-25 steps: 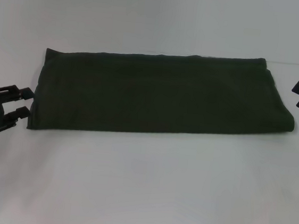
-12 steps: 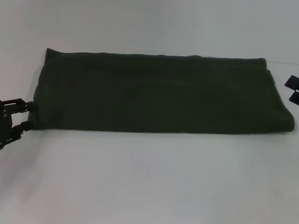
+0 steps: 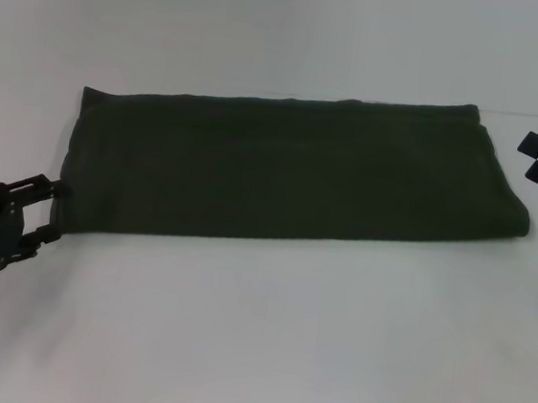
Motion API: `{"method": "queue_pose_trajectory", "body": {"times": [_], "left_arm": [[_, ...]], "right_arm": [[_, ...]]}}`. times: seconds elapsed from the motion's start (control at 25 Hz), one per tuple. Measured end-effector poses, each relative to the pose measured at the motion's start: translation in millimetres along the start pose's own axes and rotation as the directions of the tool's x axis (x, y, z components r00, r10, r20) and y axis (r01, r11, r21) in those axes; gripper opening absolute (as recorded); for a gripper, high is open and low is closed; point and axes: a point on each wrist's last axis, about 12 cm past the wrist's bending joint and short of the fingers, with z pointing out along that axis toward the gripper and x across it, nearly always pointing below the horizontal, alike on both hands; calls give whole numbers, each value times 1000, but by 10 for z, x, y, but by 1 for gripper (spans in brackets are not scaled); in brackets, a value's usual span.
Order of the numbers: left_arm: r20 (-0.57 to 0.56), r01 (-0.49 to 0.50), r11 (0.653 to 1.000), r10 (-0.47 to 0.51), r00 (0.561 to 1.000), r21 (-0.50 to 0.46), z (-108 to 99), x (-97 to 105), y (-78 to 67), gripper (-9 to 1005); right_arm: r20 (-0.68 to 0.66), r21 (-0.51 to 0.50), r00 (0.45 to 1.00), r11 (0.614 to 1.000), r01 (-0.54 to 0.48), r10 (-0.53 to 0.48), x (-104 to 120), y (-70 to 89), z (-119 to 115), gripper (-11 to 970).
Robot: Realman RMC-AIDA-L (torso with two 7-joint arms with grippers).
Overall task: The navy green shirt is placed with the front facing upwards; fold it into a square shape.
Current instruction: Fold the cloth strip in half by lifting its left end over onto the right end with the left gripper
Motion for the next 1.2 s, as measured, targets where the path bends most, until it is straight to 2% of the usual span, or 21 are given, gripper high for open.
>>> {"method": "queue_pose_trajectory", "body": {"times": [0.36,1.2], "left_arm": [[53,82,996,-81,995,-28,13,-15,83,725],[83,116,992,-111,990,-54,130,-20,91,703]], "right_arm": [[0,-1,1000,1000,-6,6,6,0,4,736],[18,5,999,999,-39,39,50,-54,-46,737]]}}
